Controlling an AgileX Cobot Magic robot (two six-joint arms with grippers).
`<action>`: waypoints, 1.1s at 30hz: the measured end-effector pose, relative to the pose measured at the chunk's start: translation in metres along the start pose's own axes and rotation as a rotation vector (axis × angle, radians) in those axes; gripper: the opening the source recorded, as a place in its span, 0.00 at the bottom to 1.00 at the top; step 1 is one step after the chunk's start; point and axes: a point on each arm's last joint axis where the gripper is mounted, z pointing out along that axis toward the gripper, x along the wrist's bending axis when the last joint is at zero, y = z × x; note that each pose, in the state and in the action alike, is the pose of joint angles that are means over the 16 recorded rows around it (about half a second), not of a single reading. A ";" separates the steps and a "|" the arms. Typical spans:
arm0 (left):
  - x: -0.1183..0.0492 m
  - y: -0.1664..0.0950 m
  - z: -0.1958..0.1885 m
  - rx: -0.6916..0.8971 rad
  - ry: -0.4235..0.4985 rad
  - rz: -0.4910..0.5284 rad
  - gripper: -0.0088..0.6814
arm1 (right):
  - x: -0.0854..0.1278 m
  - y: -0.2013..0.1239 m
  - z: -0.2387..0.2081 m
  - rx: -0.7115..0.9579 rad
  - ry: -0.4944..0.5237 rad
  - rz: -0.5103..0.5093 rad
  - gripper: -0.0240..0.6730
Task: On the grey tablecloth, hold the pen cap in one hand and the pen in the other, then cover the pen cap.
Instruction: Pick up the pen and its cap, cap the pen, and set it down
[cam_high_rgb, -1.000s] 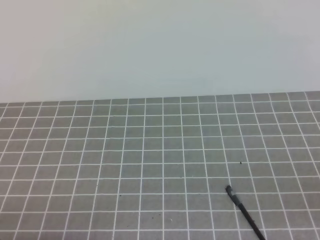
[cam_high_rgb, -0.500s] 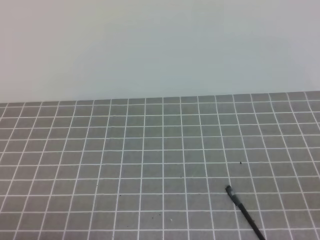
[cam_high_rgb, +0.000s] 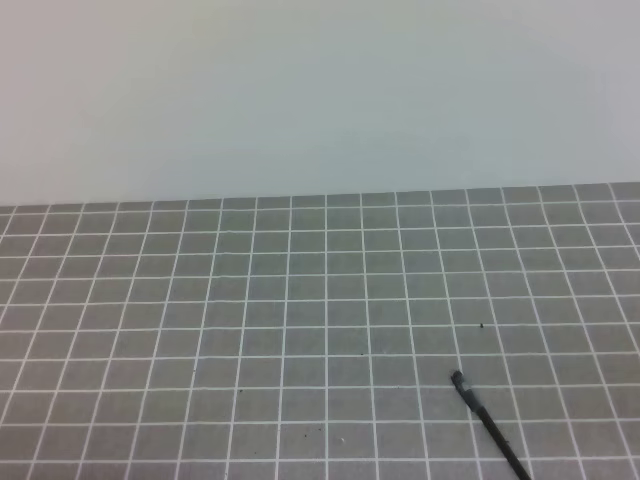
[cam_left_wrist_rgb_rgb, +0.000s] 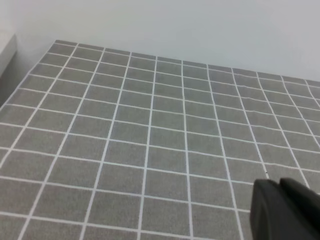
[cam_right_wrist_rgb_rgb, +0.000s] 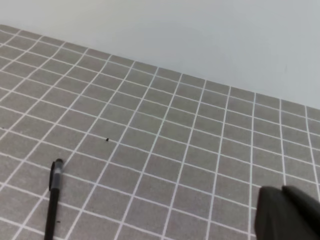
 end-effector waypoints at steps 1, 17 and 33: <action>0.000 0.000 0.000 0.000 0.000 0.000 0.01 | 0.000 0.000 0.000 0.000 0.000 0.000 0.05; 0.000 0.000 0.000 0.000 0.000 0.000 0.01 | 0.009 -0.005 -0.001 0.055 0.099 0.020 0.05; 0.000 0.000 0.000 0.000 0.000 0.000 0.01 | 0.038 -0.025 0.005 -0.089 0.237 0.173 0.05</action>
